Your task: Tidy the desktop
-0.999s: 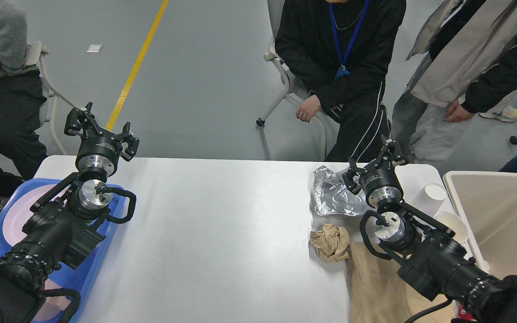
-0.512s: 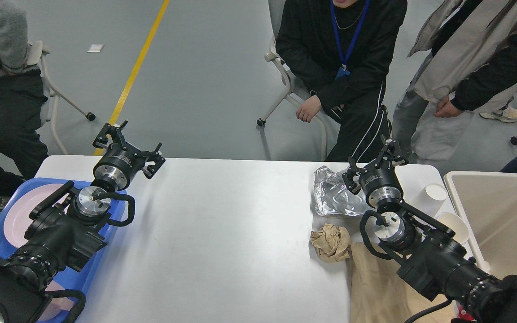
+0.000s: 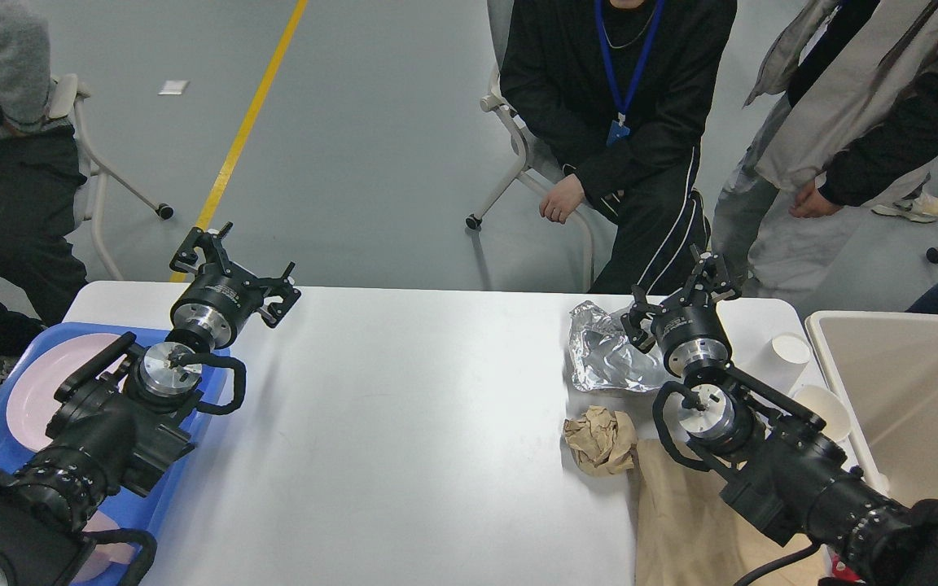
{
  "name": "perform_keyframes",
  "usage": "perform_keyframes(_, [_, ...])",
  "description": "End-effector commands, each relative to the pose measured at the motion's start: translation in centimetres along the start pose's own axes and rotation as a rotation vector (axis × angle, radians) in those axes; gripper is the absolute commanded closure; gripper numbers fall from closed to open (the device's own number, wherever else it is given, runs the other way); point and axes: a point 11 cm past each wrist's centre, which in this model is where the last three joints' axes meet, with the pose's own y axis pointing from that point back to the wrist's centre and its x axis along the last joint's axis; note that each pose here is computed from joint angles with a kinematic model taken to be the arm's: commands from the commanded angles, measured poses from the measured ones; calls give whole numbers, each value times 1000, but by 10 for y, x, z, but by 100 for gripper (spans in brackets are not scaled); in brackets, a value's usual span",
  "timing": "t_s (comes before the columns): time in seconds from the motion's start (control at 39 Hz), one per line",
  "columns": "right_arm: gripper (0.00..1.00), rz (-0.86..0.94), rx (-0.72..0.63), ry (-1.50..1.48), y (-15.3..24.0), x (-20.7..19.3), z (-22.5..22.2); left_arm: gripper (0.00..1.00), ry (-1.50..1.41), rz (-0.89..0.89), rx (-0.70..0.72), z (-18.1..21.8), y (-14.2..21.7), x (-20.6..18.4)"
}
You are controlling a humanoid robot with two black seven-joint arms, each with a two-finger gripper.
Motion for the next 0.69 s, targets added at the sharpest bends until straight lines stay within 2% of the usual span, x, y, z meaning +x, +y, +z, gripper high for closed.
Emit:
perform_keyframes(0.0, [0, 0, -1, 0, 0, 0, 0, 1, 2, -29, 6, -3, 0, -4])
perform_keyframes(0.1, [0, 0, -1, 0, 0, 0, 0, 1, 28, -136, -28, -7, 1, -15])
perform_keyframes(0.2, [0, 0, -1, 0, 0, 0, 0, 1, 46, -177, -62, -10, 8, -9])
perform_keyframes(0.67, [0, 1, 0, -1, 0, 0, 0, 1, 85, -184, -92, -10, 15, 1])
